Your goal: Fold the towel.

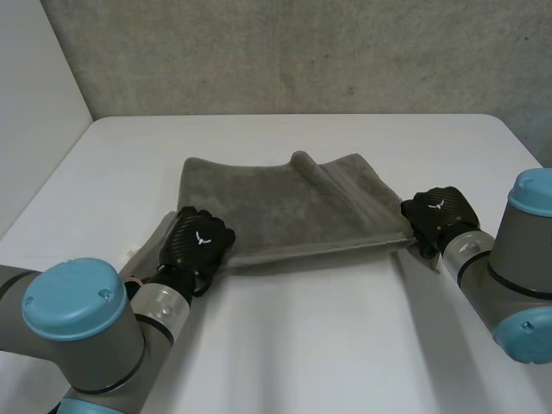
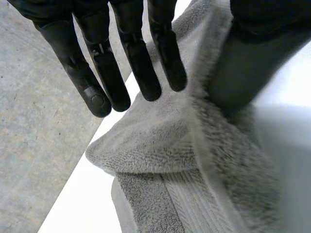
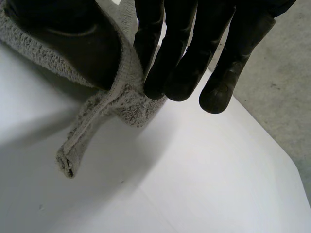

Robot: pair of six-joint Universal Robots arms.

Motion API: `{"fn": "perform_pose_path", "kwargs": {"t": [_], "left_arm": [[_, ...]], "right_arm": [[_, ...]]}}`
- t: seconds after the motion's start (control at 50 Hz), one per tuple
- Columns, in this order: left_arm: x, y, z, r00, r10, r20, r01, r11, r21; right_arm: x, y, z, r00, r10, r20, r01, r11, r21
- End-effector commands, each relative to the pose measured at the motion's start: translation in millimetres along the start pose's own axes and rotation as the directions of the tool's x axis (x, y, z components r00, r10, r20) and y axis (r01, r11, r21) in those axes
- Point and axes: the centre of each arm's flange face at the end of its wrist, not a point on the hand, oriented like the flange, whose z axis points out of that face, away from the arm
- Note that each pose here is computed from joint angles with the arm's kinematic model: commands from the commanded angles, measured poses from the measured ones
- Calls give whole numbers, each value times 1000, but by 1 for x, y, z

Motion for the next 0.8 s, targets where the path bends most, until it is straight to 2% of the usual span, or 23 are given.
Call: {"fn": "perform_pose_path", "kwargs": {"t": [0.02, 0.26, 0.58, 0.8], "left_arm": [[-9, 9, 3, 1000, -4, 23, 5, 999, -31], [-26, 22, 9, 997, -12, 71, 18, 997, -76], [-25, 24, 6, 999, -5, 54, 10, 996, -91], [-25, 31, 1, 1000, -19, 7, 20, 986, -165]], "right_arm": [[5, 1, 1, 1000, 4, -14, -4, 1000, 2], [26, 7, 10, 997, 25, -68, -26, 1000, -12], [36, 10, 13, 995, 35, -92, -37, 999, -17], [31, 11, 13, 996, 33, -80, -35, 999, -21]]}}
